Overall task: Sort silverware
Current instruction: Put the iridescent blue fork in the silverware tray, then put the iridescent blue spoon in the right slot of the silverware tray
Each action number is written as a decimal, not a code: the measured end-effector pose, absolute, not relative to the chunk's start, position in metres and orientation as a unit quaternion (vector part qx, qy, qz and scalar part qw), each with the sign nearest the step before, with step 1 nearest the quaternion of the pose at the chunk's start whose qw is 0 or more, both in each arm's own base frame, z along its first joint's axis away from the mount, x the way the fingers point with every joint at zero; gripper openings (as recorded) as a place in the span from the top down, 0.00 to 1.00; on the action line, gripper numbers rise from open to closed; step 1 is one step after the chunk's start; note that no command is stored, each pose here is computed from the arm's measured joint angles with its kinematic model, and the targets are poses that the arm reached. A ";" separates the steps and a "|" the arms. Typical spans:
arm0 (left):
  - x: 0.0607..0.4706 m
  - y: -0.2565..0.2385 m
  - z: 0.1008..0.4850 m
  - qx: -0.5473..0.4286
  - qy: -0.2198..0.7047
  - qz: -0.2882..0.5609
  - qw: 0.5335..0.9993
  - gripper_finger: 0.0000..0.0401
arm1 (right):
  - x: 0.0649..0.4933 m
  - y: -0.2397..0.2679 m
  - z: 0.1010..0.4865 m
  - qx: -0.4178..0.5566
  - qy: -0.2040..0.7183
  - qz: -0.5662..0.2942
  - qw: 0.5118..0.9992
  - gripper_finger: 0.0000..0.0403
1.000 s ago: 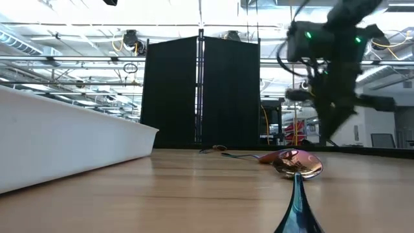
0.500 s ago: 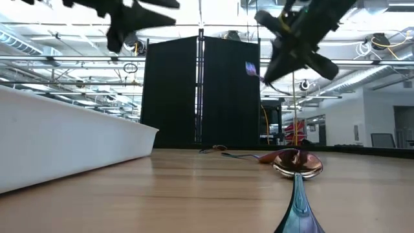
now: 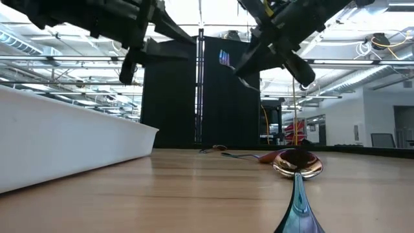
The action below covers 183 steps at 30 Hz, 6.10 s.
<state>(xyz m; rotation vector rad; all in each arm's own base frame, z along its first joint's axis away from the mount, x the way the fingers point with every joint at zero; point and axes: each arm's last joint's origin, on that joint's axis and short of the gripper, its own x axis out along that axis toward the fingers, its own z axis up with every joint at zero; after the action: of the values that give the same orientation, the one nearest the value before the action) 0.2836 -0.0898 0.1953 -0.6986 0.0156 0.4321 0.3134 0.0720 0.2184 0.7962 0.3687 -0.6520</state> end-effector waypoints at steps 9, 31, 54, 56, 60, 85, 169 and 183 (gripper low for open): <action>0.296 -0.083 0.186 -0.352 0.027 0.202 0.914 0.69 | 0.332 0.079 0.207 0.386 0.155 -0.270 0.869 1.00; 0.297 -0.082 0.184 -0.347 0.033 0.201 0.916 0.69 | 0.374 0.095 0.218 0.330 0.182 -0.240 0.895 1.00; 0.297 -0.083 0.184 -0.297 0.049 0.190 0.934 0.99 | 0.370 0.095 0.225 0.302 0.201 -0.218 0.906 0.80; 0.297 -0.083 0.184 -0.290 0.049 0.189 0.937 0.99 | 0.366 0.094 0.232 0.294 0.202 -0.216 0.909 0.75; 0.297 -0.083 0.184 -0.286 0.051 0.189 0.938 0.99 | 0.355 0.090 0.246 0.279 0.211 -0.217 0.911 0.66; 0.235 -0.097 0.256 -0.455 0.145 -0.022 0.878 0.99 | 0.261 0.162 0.254 0.203 0.298 -0.265 0.894 0.64; 0.129 -0.180 0.208 -0.574 0.351 0.179 0.718 0.91 | 0.250 0.189 0.259 0.158 0.276 -0.207 0.925 0.64; 0.205 -0.184 0.267 -0.272 0.100 0.024 0.957 0.91 | 0.251 0.190 0.257 0.166 0.314 -0.174 0.918 0.64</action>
<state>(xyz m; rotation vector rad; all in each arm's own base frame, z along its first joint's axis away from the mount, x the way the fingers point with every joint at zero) 0.2049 -0.1840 0.2668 -0.5514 0.2031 0.0491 0.2507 0.1900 0.2573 0.3418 0.6462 -0.3579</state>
